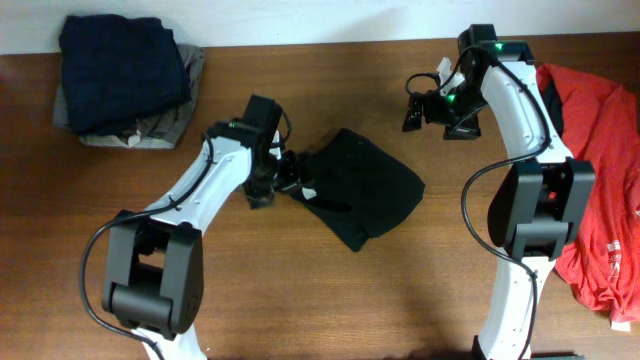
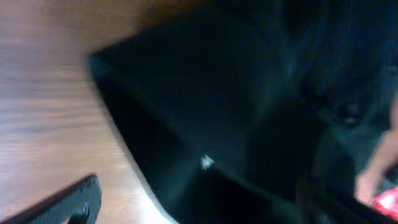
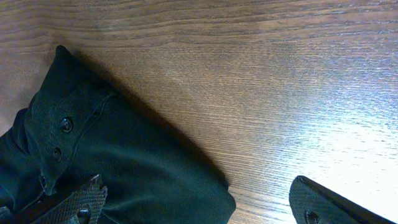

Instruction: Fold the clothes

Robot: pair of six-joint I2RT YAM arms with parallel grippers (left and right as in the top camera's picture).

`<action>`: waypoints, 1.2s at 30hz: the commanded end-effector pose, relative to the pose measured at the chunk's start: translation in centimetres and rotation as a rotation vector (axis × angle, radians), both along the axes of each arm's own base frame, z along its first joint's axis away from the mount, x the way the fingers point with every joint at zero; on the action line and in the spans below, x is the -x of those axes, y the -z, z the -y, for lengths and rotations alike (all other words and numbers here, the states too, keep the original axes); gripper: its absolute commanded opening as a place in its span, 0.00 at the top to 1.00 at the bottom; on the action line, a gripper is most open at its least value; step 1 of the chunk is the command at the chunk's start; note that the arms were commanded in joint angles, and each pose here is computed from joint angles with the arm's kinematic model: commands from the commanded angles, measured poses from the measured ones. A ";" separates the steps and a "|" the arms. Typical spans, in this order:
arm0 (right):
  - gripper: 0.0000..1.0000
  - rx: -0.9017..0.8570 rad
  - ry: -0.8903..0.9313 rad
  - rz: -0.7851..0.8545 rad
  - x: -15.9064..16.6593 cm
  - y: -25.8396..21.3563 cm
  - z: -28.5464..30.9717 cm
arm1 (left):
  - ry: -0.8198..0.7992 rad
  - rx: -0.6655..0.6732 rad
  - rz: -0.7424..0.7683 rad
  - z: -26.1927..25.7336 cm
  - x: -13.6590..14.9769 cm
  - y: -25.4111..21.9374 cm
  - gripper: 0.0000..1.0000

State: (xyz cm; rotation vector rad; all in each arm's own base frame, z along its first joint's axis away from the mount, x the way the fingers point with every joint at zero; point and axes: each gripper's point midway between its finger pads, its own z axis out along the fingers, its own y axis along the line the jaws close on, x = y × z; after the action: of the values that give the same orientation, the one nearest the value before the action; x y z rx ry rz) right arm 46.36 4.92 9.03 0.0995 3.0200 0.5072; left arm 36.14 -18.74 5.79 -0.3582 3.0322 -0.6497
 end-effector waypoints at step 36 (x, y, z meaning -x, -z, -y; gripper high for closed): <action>0.01 0.009 -0.010 -0.026 0.4 1.0 0.1 | 0.042 0.294 -0.125 8.4 3.7 5.0 0.01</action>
State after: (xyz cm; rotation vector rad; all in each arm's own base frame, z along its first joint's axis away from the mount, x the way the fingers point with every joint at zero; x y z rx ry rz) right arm 46.29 4.92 8.94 0.1021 3.0249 0.5079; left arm 33.89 -26.38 2.59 -0.3341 2.9952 -1.0333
